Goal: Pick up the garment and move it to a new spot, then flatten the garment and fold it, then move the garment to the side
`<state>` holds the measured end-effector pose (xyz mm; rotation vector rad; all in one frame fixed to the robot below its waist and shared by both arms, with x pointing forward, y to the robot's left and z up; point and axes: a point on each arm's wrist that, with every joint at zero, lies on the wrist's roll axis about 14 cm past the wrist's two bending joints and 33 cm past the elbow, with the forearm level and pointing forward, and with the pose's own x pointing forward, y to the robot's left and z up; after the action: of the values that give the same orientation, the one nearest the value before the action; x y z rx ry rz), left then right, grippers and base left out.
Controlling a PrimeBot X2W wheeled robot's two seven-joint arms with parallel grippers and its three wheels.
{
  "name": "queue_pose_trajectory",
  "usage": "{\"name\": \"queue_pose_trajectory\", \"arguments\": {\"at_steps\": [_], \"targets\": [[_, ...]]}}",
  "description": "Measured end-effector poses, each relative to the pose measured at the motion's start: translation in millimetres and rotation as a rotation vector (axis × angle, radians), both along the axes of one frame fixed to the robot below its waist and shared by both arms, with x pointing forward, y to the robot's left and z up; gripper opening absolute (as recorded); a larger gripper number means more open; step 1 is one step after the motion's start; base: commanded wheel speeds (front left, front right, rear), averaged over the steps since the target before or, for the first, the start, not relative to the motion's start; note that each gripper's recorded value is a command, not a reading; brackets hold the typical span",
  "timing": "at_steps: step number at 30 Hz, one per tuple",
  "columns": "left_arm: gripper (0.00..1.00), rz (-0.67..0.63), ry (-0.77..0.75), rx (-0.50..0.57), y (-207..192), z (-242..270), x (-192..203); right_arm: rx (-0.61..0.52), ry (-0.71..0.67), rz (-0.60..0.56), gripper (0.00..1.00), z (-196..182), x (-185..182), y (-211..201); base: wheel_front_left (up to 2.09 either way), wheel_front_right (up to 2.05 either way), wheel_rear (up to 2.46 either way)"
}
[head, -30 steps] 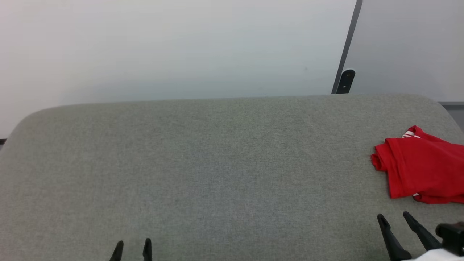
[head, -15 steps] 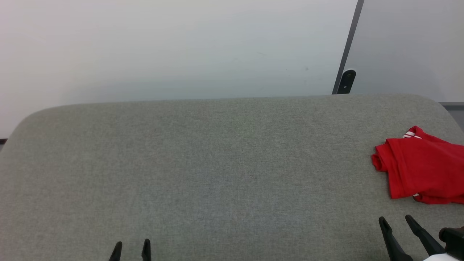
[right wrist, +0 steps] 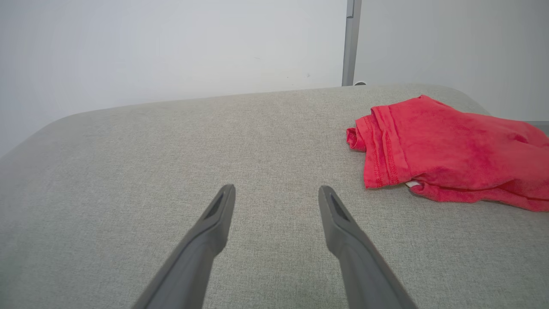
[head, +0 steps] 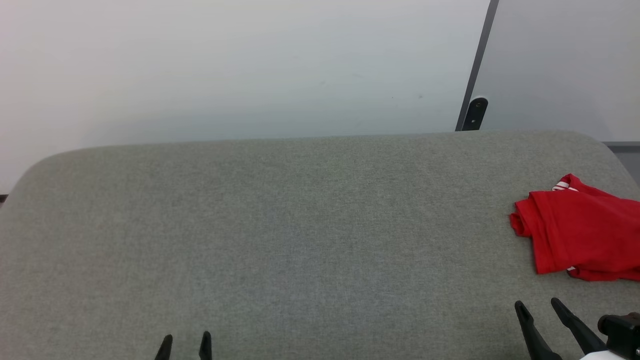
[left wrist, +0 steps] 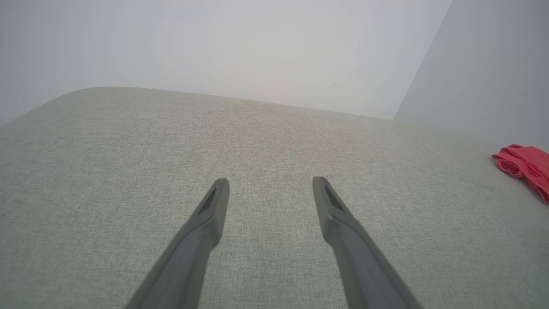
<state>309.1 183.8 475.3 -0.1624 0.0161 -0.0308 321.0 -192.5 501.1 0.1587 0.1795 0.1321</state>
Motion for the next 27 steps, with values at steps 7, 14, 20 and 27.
{"name": "queue_pose_trajectory", "arguments": {"at_steps": [7,14,20,27], "targets": [[1.00,-0.003,0.002,0.004,0,-1,0,0.008,-0.001,0.001,1.00,0,0,1,0.00,0.00,0.00],[0.00,-0.006,0.029,-0.006,-1,-9,-3,0.018,0.018,0.008,0.00,-6,-2,6,0.00,0.00,0.00],[0.00,0.013,0.087,-0.063,0,-24,-7,0.081,0.064,-0.002,0.00,-20,-4,9,0.00,0.00,0.00],[0.00,0.051,0.099,-0.186,5,-22,1,0.204,0.072,-0.027,0.00,-21,0,8,0.00,0.00,0.00]]}}
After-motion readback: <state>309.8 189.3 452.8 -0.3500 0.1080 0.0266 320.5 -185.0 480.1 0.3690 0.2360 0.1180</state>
